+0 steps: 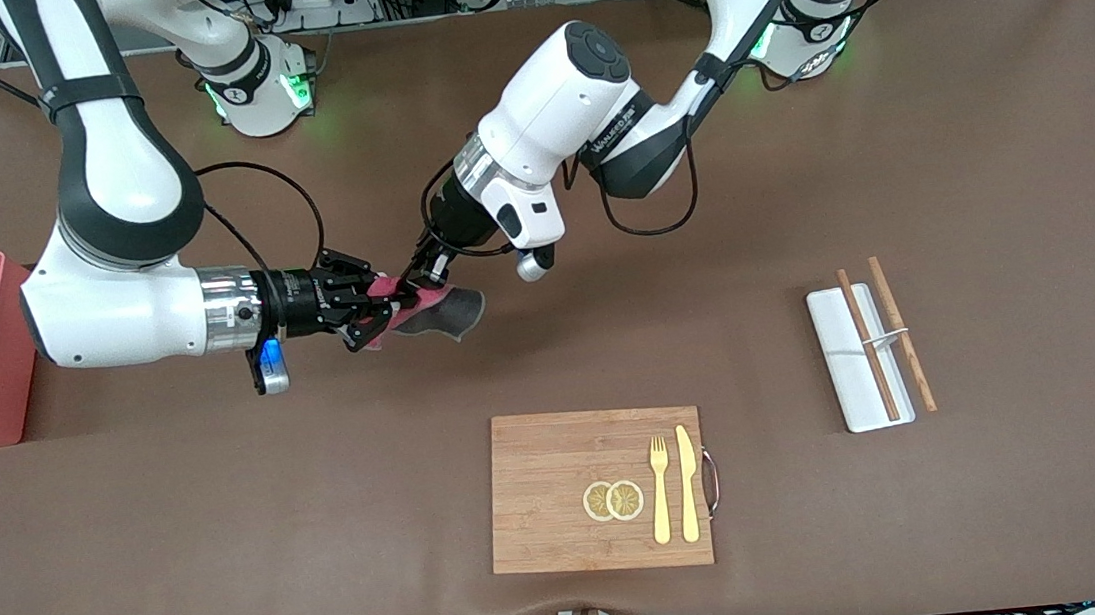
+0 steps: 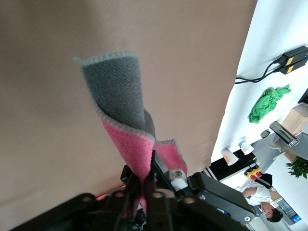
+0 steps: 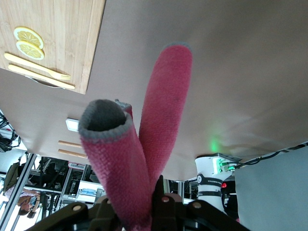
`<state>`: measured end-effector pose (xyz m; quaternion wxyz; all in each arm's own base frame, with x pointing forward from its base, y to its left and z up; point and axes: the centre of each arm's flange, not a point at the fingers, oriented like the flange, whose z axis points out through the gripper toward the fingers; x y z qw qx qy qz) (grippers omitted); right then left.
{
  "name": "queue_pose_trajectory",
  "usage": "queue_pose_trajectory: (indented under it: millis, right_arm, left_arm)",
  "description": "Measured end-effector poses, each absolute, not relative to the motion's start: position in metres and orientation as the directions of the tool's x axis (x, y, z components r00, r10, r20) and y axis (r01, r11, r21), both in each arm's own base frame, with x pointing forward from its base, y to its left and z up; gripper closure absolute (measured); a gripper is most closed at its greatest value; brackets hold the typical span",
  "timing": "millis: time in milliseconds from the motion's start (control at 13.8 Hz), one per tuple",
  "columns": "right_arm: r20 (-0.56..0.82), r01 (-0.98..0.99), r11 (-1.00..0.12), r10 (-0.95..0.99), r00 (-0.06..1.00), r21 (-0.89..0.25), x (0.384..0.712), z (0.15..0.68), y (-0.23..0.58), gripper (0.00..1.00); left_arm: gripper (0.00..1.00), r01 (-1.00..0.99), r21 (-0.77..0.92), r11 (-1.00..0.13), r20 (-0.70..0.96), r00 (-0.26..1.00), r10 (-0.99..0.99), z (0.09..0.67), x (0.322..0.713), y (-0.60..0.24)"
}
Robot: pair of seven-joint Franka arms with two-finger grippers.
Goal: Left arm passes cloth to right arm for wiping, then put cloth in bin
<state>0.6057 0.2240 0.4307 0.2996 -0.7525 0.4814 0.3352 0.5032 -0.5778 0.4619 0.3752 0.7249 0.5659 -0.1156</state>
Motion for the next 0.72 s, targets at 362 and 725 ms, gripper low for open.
queue_pose_trajectory:
  millis: [362,725]
  right_arm:
    - [-0.795,-0.938,-0.334,-0.543,0.27,-0.09,0.612,0.412,0.203,0.94]
    - [-0.671,-0.879,-0.47,-0.626,0.397,-0.08,0.606,0.397,0.2,0.94]
  left_arm:
    - [0.27,0.903,0.406,-0.14,-0.513,0.352,0.783,0.519,0.518,-0.542]
    - [0.0,0.841,0.321,-0.436,-0.273,0.523,0.807,0.585,0.542,-0.426]
